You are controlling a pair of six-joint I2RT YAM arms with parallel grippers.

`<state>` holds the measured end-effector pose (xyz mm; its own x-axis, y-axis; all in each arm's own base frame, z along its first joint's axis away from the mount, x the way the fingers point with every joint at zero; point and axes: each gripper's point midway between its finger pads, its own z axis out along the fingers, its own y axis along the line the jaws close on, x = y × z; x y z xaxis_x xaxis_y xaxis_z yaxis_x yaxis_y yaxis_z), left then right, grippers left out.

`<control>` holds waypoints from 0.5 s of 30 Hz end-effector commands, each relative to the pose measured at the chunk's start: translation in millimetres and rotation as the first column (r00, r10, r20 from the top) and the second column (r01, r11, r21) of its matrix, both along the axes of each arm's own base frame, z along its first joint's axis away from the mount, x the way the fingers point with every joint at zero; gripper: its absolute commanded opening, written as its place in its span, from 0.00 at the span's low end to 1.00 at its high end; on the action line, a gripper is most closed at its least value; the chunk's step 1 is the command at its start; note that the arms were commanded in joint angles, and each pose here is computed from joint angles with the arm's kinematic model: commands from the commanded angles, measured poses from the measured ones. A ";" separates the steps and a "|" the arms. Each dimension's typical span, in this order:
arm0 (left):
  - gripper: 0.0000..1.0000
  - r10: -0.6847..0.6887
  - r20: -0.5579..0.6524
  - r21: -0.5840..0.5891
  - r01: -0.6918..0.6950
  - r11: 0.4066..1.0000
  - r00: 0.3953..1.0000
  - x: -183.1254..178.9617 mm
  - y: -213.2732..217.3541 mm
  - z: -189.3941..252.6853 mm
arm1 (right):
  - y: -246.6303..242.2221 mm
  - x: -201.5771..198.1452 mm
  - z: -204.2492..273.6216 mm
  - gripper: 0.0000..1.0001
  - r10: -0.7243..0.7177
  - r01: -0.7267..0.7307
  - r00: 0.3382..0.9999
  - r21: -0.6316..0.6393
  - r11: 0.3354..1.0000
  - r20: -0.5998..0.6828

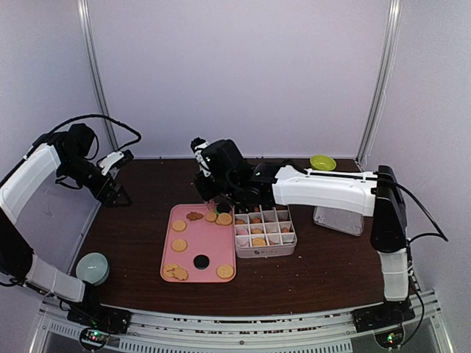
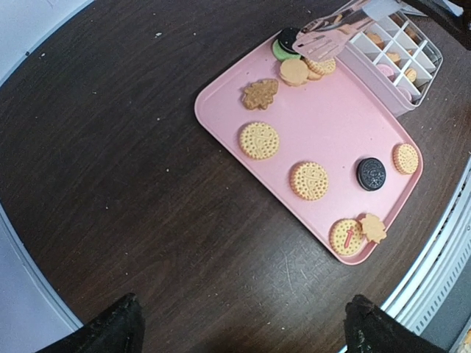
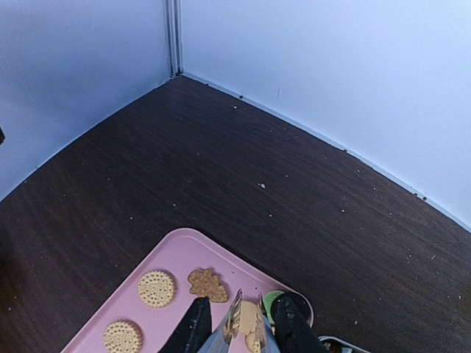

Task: Pack the cookies
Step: Pick up the fake cookies from the plate.

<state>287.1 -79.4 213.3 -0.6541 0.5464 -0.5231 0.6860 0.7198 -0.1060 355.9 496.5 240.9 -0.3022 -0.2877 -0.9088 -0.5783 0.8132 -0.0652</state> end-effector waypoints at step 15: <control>0.98 -0.012 0.024 -0.022 0.013 1.000 1.000 0.0 -1.8 4.4 | 12.5 28.0 -17.8 0.37 0.002 0.004 0.998 0.101 0.995 -0.057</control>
<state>285.3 -80.8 211.5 -0.6556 0.5444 -0.5233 0.6879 0.7164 -0.1164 380.4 500.1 210.7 -0.3619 -0.2554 -0.8966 -0.5701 0.8215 -0.0039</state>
